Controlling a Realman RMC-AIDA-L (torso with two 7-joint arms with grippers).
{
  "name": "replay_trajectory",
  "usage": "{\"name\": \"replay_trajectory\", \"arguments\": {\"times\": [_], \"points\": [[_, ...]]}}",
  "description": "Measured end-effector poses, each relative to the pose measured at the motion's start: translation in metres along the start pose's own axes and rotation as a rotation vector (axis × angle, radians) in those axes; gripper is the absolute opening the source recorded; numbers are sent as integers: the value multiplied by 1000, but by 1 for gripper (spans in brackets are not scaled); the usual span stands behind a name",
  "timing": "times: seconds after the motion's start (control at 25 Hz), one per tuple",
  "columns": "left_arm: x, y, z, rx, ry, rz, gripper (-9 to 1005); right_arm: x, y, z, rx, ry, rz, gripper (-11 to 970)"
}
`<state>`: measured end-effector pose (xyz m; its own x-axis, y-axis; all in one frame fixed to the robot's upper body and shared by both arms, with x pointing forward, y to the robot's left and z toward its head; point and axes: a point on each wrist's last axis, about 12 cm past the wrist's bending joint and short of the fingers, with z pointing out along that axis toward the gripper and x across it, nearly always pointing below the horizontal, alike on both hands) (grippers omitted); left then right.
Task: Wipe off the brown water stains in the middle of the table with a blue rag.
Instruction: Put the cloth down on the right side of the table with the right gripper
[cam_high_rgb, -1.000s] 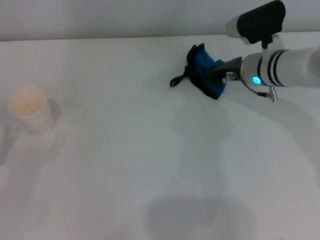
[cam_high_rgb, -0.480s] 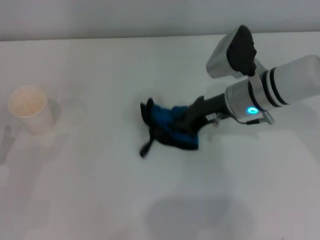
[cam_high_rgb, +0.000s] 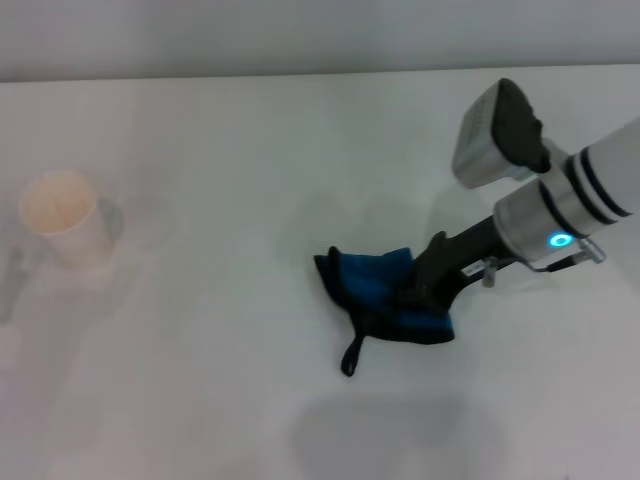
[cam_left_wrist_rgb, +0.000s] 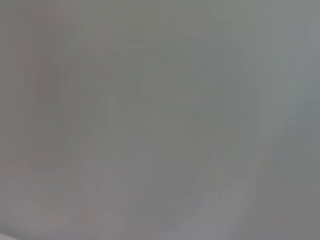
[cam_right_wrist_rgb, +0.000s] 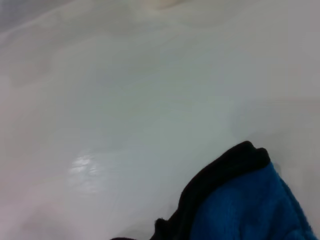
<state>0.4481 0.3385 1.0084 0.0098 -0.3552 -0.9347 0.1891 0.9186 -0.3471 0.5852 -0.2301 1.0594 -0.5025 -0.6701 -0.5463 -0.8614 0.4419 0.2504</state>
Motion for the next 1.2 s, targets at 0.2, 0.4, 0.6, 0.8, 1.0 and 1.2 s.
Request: {"name": "replay_trajectory", "arguments": {"times": [0.2,0.4,0.6,0.8,1.0,1.2], "points": [[0,0,1,0,1,0,882,7,-16,-13,91,-45,70,104],[0,0,2,1,0,0,883,-2,-28,-16,191,-67,46,103],[0,0,3,2,-1,-1,883,-15,-32,-12,271,-45,-43,103],[0,-1,3,-1,-3,-4,883,-29,-32,-11,275,-29,-94,103],[0,-1,3,-3,-5,-4,883,-34,-29,-8,267,-18,-115,104],[0,-1,3,-2,-6,-4,882,-31,-31,-11,277,-39,-83,167]]}}
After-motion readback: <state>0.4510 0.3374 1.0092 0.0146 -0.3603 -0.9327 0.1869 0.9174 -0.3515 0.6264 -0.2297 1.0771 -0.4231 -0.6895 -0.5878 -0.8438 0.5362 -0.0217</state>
